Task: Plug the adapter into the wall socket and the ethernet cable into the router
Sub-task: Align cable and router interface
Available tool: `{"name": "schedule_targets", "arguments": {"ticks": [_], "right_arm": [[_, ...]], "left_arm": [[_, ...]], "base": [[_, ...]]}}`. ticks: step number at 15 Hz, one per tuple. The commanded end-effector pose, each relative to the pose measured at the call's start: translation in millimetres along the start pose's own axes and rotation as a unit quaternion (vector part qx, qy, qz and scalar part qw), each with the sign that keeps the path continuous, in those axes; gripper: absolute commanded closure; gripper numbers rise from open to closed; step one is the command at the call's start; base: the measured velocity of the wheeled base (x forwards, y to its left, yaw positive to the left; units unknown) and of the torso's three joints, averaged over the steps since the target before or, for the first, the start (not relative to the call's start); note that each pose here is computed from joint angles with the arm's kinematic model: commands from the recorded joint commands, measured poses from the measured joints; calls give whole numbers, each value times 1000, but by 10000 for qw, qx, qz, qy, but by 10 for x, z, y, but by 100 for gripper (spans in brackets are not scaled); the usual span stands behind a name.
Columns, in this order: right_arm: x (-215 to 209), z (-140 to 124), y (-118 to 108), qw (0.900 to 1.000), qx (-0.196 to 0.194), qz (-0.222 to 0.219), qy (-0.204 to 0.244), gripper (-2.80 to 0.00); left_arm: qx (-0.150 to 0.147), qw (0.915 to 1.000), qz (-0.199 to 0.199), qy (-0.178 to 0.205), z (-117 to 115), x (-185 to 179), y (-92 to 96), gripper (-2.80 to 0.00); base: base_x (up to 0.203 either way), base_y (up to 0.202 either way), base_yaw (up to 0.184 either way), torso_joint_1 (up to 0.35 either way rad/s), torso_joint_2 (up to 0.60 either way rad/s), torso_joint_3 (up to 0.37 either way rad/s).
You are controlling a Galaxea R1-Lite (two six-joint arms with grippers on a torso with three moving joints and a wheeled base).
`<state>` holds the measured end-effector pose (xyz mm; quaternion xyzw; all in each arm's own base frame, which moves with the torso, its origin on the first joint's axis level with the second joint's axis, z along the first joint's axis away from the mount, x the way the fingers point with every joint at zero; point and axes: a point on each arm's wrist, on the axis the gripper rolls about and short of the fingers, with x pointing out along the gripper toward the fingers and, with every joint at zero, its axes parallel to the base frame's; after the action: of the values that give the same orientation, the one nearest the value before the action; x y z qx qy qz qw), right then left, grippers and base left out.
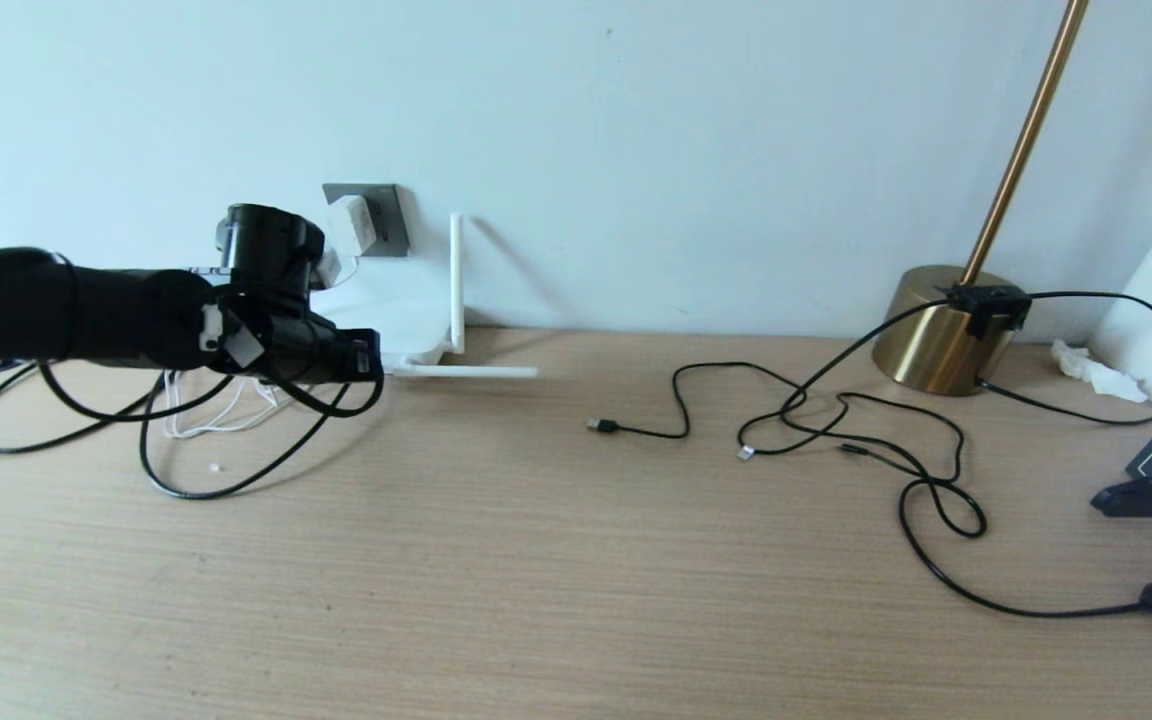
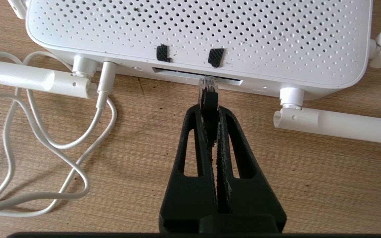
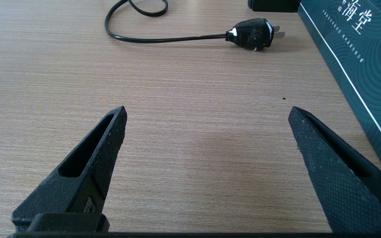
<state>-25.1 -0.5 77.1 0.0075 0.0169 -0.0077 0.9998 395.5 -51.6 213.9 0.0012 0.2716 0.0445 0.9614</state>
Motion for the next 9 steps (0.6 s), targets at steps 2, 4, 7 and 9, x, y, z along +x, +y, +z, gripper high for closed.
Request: {"name": "schedule_targets", "arguments": {"ticks": [2,4,7,9], "right_arm": [[1,0,0,10000,0,6,7,-280],[1,0,0,10000,0,6,7,-280],[1,0,0,10000,0,2,7,-280],[1,0,0,10000,0,1,7,-280]], "left_arm": [[-190,9996,-191,20,6,-2,-8,0],[-248,9995,-210,37,1,5,-5,0],[-314,9993,-210,31,1,11,-5,0],[-315,9993,-210,29,-1,12,-6,0]], "base": [[0,0,0,0,0,0],[0,0,0,0,0,0],[0,0,0,0,0,0],[0,0,0,0,0,0]]}}
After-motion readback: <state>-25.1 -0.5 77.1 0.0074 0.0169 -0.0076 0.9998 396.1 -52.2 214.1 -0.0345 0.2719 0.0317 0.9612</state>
